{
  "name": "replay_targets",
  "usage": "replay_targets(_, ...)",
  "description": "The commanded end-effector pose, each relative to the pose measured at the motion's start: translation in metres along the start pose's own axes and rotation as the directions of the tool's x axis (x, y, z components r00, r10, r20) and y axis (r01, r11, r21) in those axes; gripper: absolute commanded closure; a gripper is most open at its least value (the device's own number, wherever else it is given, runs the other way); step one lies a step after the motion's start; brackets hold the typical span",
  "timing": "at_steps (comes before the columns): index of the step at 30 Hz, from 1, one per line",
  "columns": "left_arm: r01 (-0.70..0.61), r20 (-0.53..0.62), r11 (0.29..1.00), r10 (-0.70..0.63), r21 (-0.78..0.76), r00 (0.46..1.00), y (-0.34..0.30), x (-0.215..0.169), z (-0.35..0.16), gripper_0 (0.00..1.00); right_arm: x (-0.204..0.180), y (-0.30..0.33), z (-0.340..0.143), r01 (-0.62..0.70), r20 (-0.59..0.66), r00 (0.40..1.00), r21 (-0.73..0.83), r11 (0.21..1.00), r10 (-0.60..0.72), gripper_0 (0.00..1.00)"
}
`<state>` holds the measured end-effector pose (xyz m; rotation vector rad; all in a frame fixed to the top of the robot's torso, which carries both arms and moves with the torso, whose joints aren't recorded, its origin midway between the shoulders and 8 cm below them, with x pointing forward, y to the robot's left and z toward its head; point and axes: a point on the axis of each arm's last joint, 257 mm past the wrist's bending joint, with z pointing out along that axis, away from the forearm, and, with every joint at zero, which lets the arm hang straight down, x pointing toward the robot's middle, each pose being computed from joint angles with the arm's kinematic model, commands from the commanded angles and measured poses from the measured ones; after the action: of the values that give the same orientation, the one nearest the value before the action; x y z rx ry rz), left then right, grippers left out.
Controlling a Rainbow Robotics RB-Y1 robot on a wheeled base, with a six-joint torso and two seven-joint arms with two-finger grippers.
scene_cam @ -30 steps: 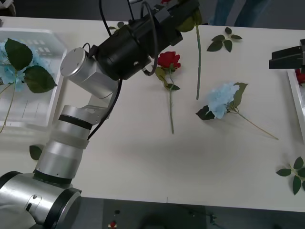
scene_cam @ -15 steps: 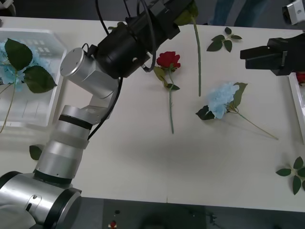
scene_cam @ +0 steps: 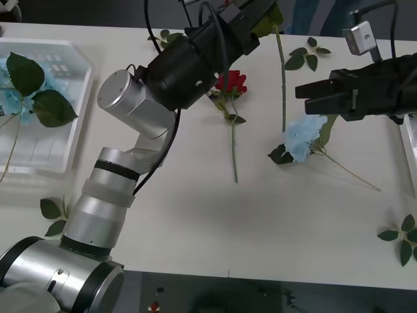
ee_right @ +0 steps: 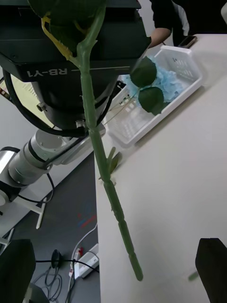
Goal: Put the red flowers into the right box and the blue flowers into the left box
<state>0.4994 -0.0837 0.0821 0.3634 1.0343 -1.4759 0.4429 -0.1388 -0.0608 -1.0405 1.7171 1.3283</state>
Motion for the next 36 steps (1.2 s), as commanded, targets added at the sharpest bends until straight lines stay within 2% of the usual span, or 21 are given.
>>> replay_targets(1,-0.007,-0.020,1.000,0.007,0.025,1.000,-0.011,0.009,0.011,1.00,-0.021,0.008,0.013,0.053,0.024,0.998,-0.024,0.998,-0.053,0.00)
replay_targets(5,0.000,-0.023,1.000,0.000,0.013,1.000,-0.006,0.012,0.010,1.00,-0.021,0.006,0.020,0.060,0.022,0.998,-0.019,0.998,-0.060,0.00)
replay_targets(6,0.001,-0.023,1.000,-0.001,0.010,1.000,-0.005,0.012,0.010,1.00,-0.020,0.006,0.021,0.059,0.022,0.998,-0.019,0.998,-0.059,0.04)
replay_targets(7,0.001,-0.025,1.000,-0.001,0.006,1.000,-0.003,0.013,0.010,1.00,-0.020,0.007,0.022,0.058,0.024,0.998,-0.022,0.998,-0.057,0.20)
replay_targets(8,0.005,-0.028,1.000,-0.005,0.002,1.000,-0.001,0.015,0.010,1.00,-0.020,0.006,0.024,0.061,0.022,0.998,-0.018,0.998,-0.061,0.48)
replay_targets(11,0.009,-0.031,1.000,-0.009,-0.005,0.999,0.002,0.017,0.010,1.00,-0.017,0.005,0.028,0.067,0.015,0.998,-0.015,0.998,-0.067,0.90)
replay_targets(12,0.010,-0.030,1.000,-0.011,-0.011,0.999,0.004,0.017,0.009,1.00,-0.017,0.003,0.029,0.070,0.013,0.997,-0.009,0.998,-0.070,1.00)
replay_targets(19,-0.037,-0.044,0.998,0.036,-0.041,0.998,0.014,0.015,0.009,1.00,-0.017,0.002,0.031,0.075,0.013,0.997,-0.004,0.997,-0.075,1.00)
replay_targets(36,-0.041,-0.035,0.998,0.039,-0.048,0.999,0.015,0.011,0.011,1.00,-0.017,0.001,0.030,0.074,0.013,0.997,0.000,0.997,-0.074,1.00)
